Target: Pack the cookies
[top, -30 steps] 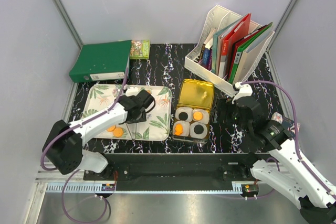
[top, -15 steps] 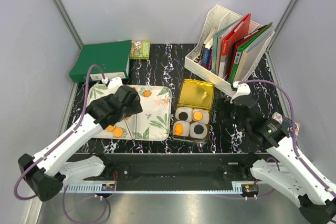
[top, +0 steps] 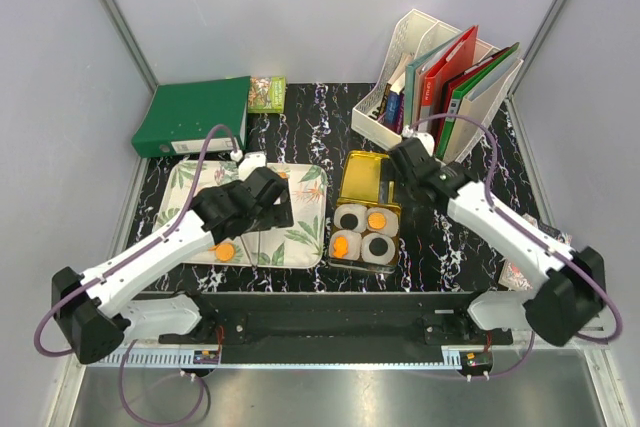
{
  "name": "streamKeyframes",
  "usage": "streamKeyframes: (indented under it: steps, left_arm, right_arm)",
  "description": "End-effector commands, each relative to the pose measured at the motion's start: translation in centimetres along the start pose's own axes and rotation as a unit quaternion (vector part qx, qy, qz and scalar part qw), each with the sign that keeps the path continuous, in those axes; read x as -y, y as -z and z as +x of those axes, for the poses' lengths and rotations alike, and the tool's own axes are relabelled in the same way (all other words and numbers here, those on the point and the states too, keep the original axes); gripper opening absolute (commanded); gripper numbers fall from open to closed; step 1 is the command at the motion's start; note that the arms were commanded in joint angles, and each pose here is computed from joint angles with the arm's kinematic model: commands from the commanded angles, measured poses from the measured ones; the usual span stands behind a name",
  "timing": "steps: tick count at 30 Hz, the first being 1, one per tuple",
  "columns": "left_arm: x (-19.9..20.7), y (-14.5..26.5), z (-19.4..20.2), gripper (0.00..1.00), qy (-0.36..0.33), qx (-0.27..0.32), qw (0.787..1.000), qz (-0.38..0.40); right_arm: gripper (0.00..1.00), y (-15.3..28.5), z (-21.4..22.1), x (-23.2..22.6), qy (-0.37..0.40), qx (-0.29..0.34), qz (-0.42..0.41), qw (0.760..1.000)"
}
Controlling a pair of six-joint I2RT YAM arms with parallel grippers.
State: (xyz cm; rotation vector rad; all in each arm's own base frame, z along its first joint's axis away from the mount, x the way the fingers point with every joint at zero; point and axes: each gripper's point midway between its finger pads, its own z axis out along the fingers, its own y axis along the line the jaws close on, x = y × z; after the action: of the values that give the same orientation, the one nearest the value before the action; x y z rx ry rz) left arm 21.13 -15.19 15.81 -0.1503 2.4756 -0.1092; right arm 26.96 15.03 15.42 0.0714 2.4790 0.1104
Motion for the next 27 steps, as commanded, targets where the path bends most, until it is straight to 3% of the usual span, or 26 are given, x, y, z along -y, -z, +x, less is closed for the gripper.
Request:
streamKeyframes:
  steps: [1, 4, 8, 10, 12, 14, 16, 20, 27]
  left_arm:
    - [3.1, 1.2, -2.2, 0.99, -0.012, 0.022, 0.998, 0.059]
    - [3.1, 1.4, -2.5, 0.99, -0.030, 0.027, 0.997, 0.063]
    - [2.7, 1.9, -2.6, 0.99, -0.032, 0.039, 0.996, 0.071]
    - [2.6, 1.7, -2.2, 0.99, -0.029, 0.039, 0.996, 0.076]
    - [2.5, 1.8, -2.2, 0.99, -0.022, 0.046, 0.995, 0.082]
    - [2.5, 1.8, -2.3, 0.99, -0.011, 0.050, 0.995, 0.084]
    - [2.5, 1.7, -2.4, 0.99, 0.000, 0.053, 0.995, 0.083]
    - [2.8, 1.0, -2.3, 0.99, 0.020, 0.047, 0.996, 0.074]
    - [2.7, 0.1, -1.8, 0.99, 0.011, 0.029, 0.998, 0.046]
  right_arm:
    - [0.77, -0.4, -4.8, 0.8, -0.059, 0.043, 0.042, 0.996]
    - [0.63, -1.9, -7.0, 2.5, -0.098, 0.042, 0.069, 0.992]
    - [0.62, -3.4, -7.0, 3.7, -0.118, 0.028, 0.090, 0.989]
    - [0.69, -3.9, -6.3, 4.0, -0.132, 0.021, 0.098, 0.986]
    - [0.86, -3.8, -5.9, 4.2, -0.154, 0.024, 0.103, 0.982]
    - [0.89, -3.8, -5.3, 4.9, -0.176, 0.030, 0.119, 0.977]
    - [0.73, -3.6, -5.0, 5.6, -0.188, 0.042, 0.132, 0.972]
    - [0.54, -3.4, -4.6, 6.7, -0.218, 0.059, 0.148, 0.963]
    - [0.52, -5.4, -3.8, 8.2, -0.235, 0.054, 0.150, 0.959]
